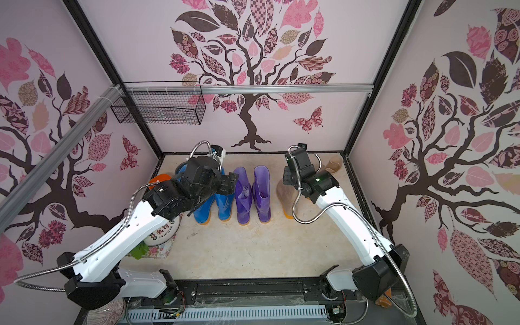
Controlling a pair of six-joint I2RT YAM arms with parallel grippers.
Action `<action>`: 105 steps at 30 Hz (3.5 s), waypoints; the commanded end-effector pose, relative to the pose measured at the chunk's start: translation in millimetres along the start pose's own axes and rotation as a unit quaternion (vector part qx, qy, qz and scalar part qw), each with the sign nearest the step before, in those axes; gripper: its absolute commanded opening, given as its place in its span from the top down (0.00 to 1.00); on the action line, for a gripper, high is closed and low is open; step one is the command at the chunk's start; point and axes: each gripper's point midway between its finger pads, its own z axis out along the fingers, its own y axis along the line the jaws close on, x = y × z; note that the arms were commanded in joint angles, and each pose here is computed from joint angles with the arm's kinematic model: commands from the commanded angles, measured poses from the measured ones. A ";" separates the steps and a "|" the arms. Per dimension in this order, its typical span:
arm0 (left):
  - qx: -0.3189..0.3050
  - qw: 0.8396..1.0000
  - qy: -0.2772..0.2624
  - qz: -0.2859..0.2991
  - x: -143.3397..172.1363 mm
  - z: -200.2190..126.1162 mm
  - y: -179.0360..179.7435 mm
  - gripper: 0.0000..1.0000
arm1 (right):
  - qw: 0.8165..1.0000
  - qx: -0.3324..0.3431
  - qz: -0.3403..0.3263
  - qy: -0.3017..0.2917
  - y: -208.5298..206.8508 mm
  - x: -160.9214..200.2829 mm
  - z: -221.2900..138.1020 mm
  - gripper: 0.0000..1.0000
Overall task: Match and arrange rain boots in pairs
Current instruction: Place the rain boot at the center of the board, then pick up the rain boot at the center of the board.
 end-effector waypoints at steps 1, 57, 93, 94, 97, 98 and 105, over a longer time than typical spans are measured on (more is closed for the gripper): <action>-0.001 1.000 0.002 -0.004 2.1 3.4 0.6 0.26 | 0.996 -0.025 0.056 -0.062 6.6 -28.5 -25.1 1.00; -0.015 0.999 0.010 0.038 3.6 13.7 0.7 0.25 | 0.984 0.124 0.123 0.035 -191.5 -40.3 66.9 0.29; 0.004 1.000 -0.013 0.010 -5.0 1.6 -0.8 0.25 | 0.999 0.006 0.038 -0.026 -127.0 -71.0 -4.5 1.00; 0.004 1.000 -0.013 0.010 -4.9 1.3 -1.0 0.25 | 0.999 0.003 0.035 -0.025 -123.6 -71.0 -7.8 1.00; 0.008 1.000 -0.010 0.009 -3.5 1.4 -2.2 0.25 | 0.999 -0.004 0.038 -0.020 -119.0 -66.6 -16.1 1.00; 0.010 1.000 -0.009 0.008 -2.6 1.3 -2.6 0.25 | 0.999 -0.006 0.036 -0.016 -116.8 -63.4 -17.9 1.00; 0.019 1.000 -0.007 0.003 -1.7 0.3 -5.4 0.25 | 0.998 -0.030 0.061 -0.018 -101.2 -53.7 -21.2 1.00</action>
